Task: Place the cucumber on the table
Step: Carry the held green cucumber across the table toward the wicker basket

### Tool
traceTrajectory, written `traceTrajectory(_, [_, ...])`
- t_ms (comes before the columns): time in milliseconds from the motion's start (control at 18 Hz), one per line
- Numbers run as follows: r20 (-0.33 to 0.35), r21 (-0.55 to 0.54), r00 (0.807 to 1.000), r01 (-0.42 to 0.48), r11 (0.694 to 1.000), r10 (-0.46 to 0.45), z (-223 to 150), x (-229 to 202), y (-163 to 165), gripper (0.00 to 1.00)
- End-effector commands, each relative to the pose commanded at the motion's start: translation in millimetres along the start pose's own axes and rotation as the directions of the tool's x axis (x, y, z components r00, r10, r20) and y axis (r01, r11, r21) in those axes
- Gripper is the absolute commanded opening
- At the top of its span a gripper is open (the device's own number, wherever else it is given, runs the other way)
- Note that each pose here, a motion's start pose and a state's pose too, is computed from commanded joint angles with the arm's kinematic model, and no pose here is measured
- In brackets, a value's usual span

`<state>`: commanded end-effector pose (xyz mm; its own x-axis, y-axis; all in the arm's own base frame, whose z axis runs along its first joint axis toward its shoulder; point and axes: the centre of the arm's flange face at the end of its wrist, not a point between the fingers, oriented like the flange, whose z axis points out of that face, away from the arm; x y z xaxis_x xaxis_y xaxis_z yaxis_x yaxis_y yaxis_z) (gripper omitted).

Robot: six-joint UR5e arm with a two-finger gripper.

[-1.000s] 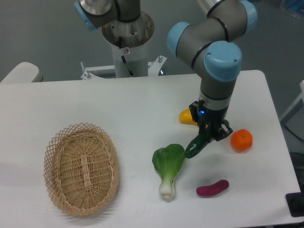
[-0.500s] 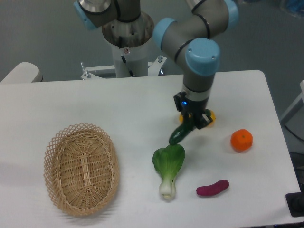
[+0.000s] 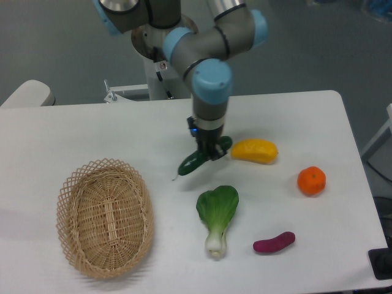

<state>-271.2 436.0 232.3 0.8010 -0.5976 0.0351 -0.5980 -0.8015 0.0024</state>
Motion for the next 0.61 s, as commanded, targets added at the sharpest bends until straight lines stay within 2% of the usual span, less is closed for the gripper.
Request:
traceTrajectory(167, [-0.023,-0.004,0.999,-0.034,0.999,0.034,12.1,5.1,-16.3,0.29])
traceTrajectory(611, [-0.047,-0.029,0.998,-0.050,0.998,0.049,24.1,4.8,-14.8,0.31])
